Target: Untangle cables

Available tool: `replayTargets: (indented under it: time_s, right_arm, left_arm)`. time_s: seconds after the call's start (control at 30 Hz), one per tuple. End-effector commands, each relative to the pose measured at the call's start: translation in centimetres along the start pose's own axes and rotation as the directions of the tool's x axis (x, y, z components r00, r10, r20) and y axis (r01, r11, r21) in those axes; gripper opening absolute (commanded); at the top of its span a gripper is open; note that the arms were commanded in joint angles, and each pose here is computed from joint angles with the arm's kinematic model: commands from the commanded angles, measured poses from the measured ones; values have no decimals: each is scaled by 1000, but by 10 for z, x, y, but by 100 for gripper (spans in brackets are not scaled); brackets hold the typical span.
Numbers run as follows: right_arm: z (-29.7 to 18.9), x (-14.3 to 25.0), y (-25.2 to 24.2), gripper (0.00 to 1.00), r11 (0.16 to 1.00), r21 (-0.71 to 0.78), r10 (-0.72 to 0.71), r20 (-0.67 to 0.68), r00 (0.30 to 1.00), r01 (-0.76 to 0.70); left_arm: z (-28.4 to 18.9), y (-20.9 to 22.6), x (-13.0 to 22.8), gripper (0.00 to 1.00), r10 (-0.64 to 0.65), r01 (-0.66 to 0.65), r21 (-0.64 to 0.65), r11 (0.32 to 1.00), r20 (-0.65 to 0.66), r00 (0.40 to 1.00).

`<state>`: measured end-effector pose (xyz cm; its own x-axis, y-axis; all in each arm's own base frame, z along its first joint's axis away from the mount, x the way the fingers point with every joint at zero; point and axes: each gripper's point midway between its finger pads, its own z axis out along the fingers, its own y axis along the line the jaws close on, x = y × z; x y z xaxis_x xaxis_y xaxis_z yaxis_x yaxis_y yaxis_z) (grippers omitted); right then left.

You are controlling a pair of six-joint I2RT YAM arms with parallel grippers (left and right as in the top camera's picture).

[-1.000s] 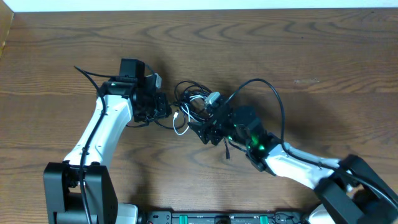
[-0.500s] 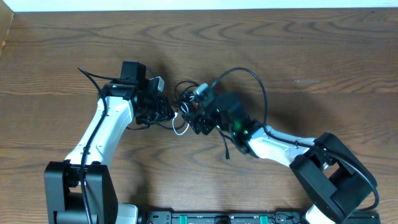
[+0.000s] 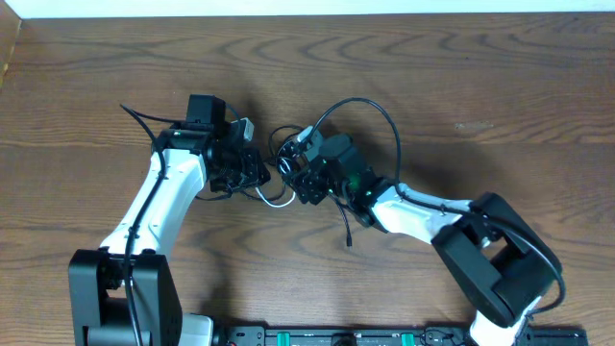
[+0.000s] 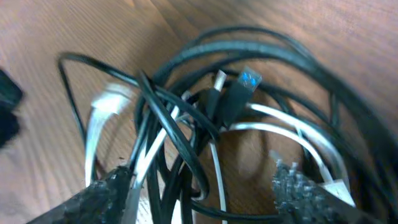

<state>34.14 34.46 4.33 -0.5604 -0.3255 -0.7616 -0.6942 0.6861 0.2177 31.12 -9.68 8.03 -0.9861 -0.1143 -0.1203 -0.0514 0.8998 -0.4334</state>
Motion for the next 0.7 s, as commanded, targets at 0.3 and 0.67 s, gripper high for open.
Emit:
replayTargets:
  time_s: [0.3,0.67]
  right_arm:
    - [2,-3,-7,1,994,12,106,12,994,-106]
    - [-11,-17,32,1,922,-314,230,-24,973,-225]
  left_arm:
    - [0,-2,-5,30,25,-26,17,1000,19,999]
    - [3,-6,-24,30,54,-58,37,998,103,993]
